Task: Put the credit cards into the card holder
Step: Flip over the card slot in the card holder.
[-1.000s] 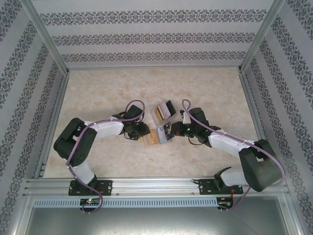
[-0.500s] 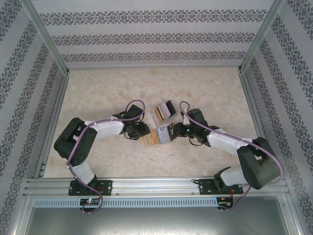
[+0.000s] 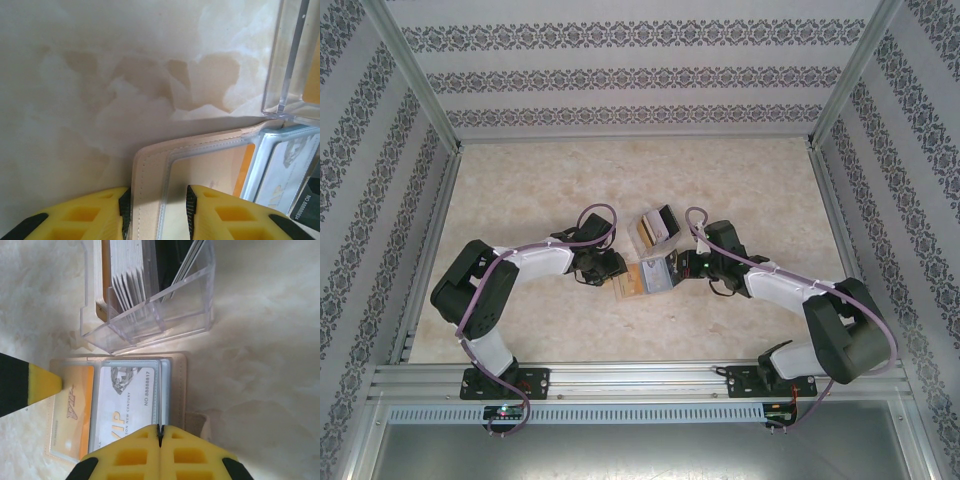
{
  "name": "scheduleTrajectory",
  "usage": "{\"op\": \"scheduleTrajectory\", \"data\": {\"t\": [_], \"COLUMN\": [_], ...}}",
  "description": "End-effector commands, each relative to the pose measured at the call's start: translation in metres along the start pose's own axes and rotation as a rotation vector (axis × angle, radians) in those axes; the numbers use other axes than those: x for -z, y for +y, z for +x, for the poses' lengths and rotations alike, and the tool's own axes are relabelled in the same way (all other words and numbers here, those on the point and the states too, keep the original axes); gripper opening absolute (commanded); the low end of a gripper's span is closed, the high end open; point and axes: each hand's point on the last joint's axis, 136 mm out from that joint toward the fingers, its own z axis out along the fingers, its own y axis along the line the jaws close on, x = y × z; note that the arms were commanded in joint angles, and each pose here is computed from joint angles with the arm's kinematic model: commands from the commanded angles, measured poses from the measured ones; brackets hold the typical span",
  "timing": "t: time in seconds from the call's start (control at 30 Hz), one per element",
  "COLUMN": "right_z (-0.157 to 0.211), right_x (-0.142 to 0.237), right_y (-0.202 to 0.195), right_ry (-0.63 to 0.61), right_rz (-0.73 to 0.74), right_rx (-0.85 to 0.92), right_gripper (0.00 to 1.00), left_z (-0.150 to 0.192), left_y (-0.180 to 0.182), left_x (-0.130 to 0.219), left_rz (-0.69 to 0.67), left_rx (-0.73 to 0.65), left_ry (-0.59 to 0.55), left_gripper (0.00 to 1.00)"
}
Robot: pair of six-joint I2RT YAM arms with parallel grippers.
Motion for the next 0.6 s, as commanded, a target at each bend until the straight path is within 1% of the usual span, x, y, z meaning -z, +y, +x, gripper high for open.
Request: {"op": "scheduleTrajectory", "data": {"t": [0.0,0.27,0.47,0.57], "right_z": [-0.004,0.001,0.003,0.001], "right_x": [0.001,-0.008,-0.013,-0.014], "right_y": [0.002,0.006,0.003,0.009], "right_ry": [-0.001,0.019,0.03,0.026], "right_rz": [-0.012,-0.061,-0.05,-0.084], "right_rx": [0.015,-0.02,-0.031,-0.047], "right_gripper": [0.03,0.03,0.03,0.04], "left_z": [0.008,0.009,0.008,0.008], "left_y": [-0.012,-0.012,-0.014,-0.014], "left_x": [-0.027,-0.027,-0.026,-0.026], "left_rz": [0.04,0.038,0.04,0.041], "left_rx": [-0.049,-0.049,-0.053,-0.054], "left_ry": [0.025,0.029,0.027,0.028], "left_gripper": [0.37,0.37,0.37,0.37]}}
